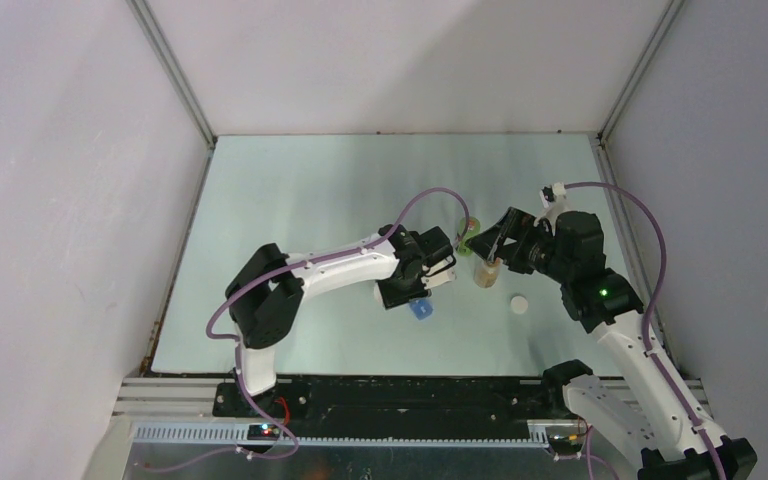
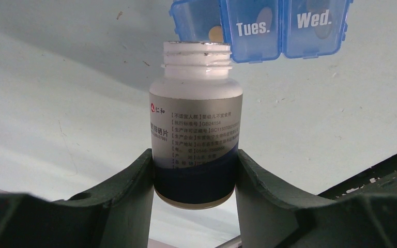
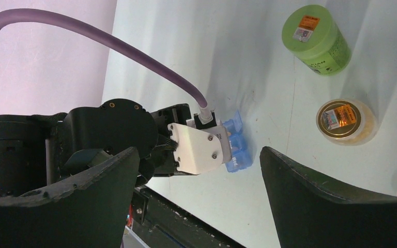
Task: Sort the pills into containers
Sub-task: Pour the pill into the pill container.
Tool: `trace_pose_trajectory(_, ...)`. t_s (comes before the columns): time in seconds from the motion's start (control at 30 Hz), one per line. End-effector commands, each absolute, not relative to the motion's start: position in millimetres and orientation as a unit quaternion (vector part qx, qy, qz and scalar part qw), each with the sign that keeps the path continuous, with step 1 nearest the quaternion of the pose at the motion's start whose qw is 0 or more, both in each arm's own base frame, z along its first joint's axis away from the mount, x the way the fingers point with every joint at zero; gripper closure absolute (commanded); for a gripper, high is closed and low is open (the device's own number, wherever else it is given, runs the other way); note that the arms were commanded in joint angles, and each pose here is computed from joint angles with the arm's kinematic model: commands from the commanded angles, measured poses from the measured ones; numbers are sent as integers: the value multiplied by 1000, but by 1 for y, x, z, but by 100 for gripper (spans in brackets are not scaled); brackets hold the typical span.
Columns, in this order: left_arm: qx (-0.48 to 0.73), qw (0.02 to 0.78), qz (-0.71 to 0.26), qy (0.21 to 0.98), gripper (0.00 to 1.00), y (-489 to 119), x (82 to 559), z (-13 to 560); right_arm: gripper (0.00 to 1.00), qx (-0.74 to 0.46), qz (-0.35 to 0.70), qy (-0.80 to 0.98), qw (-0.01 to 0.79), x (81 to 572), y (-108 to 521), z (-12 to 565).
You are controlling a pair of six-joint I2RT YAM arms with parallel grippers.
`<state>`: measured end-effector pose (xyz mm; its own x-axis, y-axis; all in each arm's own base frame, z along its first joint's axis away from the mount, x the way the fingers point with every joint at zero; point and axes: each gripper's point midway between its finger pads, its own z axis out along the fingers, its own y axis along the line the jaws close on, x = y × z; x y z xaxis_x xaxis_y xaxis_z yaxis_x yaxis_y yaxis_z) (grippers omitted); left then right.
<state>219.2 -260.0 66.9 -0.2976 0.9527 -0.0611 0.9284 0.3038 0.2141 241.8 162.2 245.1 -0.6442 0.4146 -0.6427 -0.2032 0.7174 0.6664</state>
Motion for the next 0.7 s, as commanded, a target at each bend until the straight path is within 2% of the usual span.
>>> trace_pose_trajectory(0.0,590,136,61,793,100,-269,227,95,9,60,383,814,433,243,163,258)
trace_pose_trajectory(0.67,588,158,44,792,100,-267,222,102,9,62,382,814,434,242,162,258)
